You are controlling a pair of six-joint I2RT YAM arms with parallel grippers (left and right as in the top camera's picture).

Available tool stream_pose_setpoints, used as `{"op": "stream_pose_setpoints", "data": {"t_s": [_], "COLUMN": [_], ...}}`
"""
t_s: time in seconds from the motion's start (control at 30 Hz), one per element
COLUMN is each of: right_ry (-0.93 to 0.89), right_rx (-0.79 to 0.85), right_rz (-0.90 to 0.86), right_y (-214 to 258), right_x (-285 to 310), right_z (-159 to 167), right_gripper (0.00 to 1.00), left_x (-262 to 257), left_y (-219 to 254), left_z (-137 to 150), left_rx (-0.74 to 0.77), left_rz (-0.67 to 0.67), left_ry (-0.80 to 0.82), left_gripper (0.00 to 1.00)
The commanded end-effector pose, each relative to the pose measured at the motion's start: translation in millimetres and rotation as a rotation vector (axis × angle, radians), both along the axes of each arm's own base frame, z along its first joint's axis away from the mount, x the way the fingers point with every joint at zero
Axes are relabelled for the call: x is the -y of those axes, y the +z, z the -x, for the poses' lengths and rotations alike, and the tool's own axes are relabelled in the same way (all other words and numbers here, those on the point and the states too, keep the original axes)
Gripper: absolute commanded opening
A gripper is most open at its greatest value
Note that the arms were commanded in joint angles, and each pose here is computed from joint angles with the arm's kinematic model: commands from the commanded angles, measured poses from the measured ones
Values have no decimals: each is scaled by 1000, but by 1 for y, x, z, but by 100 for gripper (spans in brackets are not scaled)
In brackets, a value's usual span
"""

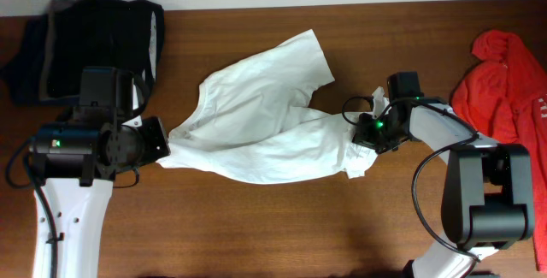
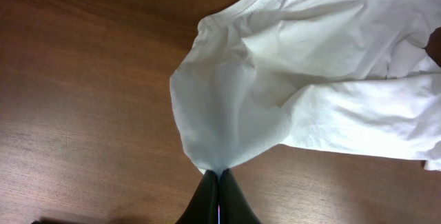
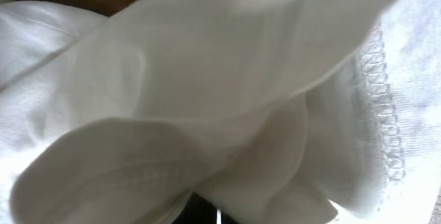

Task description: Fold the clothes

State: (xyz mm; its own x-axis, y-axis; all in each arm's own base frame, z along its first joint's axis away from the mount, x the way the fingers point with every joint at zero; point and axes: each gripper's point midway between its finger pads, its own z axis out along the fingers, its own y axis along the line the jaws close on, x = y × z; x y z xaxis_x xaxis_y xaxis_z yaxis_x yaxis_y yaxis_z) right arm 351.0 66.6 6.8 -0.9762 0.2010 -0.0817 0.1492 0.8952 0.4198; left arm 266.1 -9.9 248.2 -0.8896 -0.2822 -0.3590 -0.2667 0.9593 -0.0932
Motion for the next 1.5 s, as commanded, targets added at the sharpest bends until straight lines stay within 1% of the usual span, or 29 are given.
{"op": "stream_pose_setpoints", "data": {"t_s": [0.0,0.13,0.23,0.3,0.4,0.47,0.53,0.7,0.77,0.83,0.87,0.93,0.97,1.0,1.07,1.13,1.17,1.2,1.23,1.3,1.33,1.4,1.47], "right_ry": [-34,-83,-98,-108,-129,-130,-136,-136,-135,-135,-134,-132,-129,-125,-110,-72,-41,27,61,113,115,34,7], "right_rx": [-30,-26,-30,-1,105,106,79,78,76,75,70,55,32,1,-64,-129,-127,-108,-97,-101,-120,-198,-230], "right_rz": [1,3,63,112,186,196,230,229,229,229,229,228,227,221,218,194,160,88,59,56,64,148,164], "right_y": [8,60,110,145,198,204,200,200,199,199,197,193,187,178,155,119,108,93,78,57,49,33,22], "right_x": [9,35,50,57,68,68,74,74,74,74,74,74,74,73,69,56,45,24,10,-7,-11,4,7], "right_z": [-1,-9,-3,2,9,17,22,23,22,22,22,21,22,24,33,47,49,51,55,65,72,87,98], "right_gripper": [4,4,4,4,4,4,4,5,11,11,4,4,10,22,38,39,39,39,41,43,45,43,43], "left_x": [-3,-3,-3,-3,-7,-7,-8,-8,-8,-8,-8,-8,-8,-8,-10,-12,-12,-12,-12,-12,-12,-12,-12], "left_y": [4,4,6,21,58,66,63,62,61,58,54,48,44,44,45,45,45,46,46,45,46,45,45], "left_z": [-2,-2,-3,-1,6,13,20,22,22,21,20,20,19,19,18,17,17,16,17,17,17,18,18], "left_rx": [11,12,19,45,116,129,99,92,88,78,67,52,41,41,48,49,50,53,53,52,52,47,44], "left_rz": [-13,-13,-12,-12,-26,-25,-28,-28,-28,-29,-30,-31,-32,-33,-41,-52,-52,-52,-52,-52,-52,-52,-54], "left_ry": [14,14,14,15,25,25,24,24,24,24,24,23,23,23,27,32,32,32,32,32,32,32,32], "left_gripper": [1,1,1,1,1,1,1,1,1,1,1,1,1,1,1,1,1,1,1,1,1,1,1]}}
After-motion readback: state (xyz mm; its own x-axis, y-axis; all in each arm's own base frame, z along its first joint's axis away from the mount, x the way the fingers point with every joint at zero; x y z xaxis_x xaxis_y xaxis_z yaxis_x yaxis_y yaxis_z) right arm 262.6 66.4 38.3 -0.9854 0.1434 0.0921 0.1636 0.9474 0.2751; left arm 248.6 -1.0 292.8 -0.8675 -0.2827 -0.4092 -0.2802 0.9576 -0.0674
